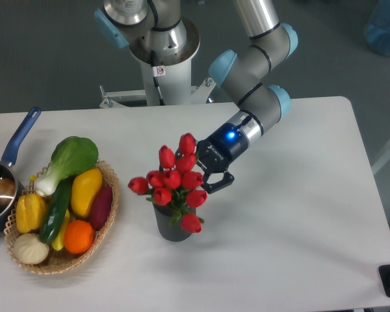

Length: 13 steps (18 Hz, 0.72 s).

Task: Insert the flowers into the vase
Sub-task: 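Open the gripper to release the tulip stems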

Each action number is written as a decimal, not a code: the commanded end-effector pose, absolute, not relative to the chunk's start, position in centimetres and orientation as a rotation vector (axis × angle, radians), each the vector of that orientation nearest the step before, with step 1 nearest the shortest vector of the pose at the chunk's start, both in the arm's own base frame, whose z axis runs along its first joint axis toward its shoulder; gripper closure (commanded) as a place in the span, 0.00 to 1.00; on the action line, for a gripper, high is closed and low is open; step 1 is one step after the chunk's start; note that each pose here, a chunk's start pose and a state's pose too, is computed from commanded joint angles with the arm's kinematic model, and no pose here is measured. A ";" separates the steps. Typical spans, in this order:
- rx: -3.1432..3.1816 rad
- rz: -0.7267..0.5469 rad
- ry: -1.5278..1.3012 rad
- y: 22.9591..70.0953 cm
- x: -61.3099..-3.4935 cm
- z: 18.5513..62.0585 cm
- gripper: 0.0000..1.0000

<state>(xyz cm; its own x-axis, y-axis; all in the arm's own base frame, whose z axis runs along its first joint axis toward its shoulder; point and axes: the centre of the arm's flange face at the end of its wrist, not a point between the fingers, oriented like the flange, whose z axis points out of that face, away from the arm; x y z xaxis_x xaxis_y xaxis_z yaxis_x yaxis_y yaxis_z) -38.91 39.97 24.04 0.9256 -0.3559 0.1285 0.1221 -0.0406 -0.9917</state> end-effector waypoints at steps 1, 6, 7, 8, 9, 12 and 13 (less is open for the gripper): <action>-1.567 -0.385 0.188 39.9 -39.0 24.1 0.00; -1.568 -0.378 0.186 39.7 -39.4 24.2 0.00; -1.567 -0.376 0.189 39.7 -39.4 24.3 0.00; -1.568 -0.374 0.186 39.6 -39.6 24.3 0.00; -1.567 -0.365 0.183 39.4 -39.9 24.4 0.00; -1.563 -0.324 0.187 38.6 -41.4 25.6 0.00; -1.562 -0.314 0.190 38.4 -41.6 26.1 0.00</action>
<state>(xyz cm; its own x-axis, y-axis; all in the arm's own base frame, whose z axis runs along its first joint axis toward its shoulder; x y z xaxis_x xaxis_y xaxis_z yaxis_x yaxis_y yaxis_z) -41.58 38.43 26.07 0.9460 -0.3147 0.0782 0.0761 -0.0190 -0.9969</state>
